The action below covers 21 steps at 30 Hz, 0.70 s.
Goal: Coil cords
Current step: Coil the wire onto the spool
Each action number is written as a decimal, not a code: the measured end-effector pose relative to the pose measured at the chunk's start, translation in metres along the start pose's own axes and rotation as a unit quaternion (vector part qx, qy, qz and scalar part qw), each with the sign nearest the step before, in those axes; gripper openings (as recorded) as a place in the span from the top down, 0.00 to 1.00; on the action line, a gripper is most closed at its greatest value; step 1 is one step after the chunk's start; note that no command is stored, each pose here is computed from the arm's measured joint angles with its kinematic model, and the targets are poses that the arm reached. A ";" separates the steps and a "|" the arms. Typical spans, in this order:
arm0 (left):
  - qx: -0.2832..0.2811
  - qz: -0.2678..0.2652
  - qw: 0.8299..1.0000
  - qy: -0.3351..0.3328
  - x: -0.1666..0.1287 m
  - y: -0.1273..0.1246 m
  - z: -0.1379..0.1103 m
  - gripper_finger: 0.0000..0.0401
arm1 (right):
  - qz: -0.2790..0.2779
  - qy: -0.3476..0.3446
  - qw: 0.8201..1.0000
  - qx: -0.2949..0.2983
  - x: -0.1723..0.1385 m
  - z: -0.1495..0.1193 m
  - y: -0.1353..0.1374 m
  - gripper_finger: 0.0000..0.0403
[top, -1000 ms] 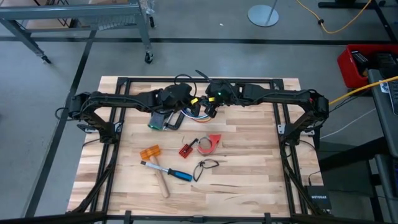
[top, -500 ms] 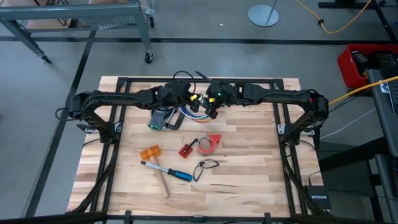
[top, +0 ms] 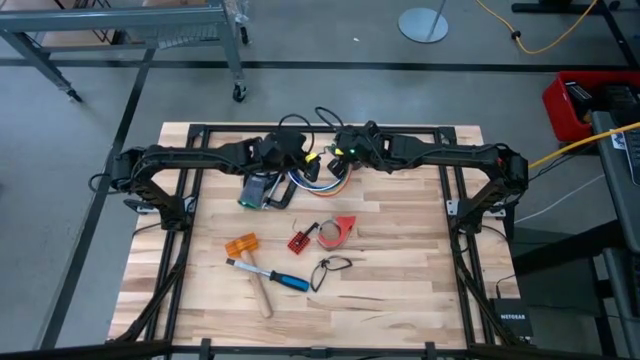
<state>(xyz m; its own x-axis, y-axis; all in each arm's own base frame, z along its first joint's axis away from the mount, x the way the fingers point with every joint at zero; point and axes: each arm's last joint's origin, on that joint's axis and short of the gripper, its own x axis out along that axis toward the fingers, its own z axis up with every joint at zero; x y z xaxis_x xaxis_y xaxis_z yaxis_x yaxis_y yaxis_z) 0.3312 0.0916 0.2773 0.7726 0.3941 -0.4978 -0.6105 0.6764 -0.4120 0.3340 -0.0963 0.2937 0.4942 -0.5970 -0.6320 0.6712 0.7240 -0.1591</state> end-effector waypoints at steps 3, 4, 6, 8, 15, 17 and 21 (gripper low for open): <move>-0.007 0.013 1.000 -0.013 0.001 0.007 0.006 1.00 | 0.000 0.007 1.000 -0.006 -0.001 -0.002 0.001 1.00; -0.013 0.019 1.000 -0.018 0.002 0.010 0.008 1.00 | 0.000 0.010 1.000 -0.008 -0.001 -0.003 0.002 1.00; -0.033 0.025 0.999 -0.028 0.003 0.016 0.013 1.00 | 0.000 0.012 1.000 -0.010 -0.001 -0.003 0.002 1.00; -0.049 0.023 0.998 -0.045 0.004 0.019 0.019 1.00 | 0.000 0.010 1.000 -0.009 -0.001 -0.003 0.002 1.00; -0.069 -0.042 0.991 -0.104 0.002 0.013 0.034 1.00 | 0.001 0.007 1.000 -0.008 0.012 -0.004 0.009 1.00; -0.064 -0.055 0.992 -0.097 0.002 0.009 0.032 1.00 | -0.001 0.014 1.000 -0.012 0.017 -0.006 0.010 1.00; -0.052 -0.059 0.994 -0.070 0.001 0.001 0.022 1.00 | -0.009 0.020 1.000 -0.014 0.022 -0.007 0.009 1.00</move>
<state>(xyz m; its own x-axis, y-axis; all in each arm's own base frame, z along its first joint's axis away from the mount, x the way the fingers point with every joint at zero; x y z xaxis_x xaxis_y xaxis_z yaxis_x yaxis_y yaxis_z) 0.3352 0.1064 0.2929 0.8523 0.4036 -0.3328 -0.5231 0.6578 -0.5419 0.3470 -0.1003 0.2726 0.4594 -0.5955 -0.6590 0.6634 0.7234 -0.1913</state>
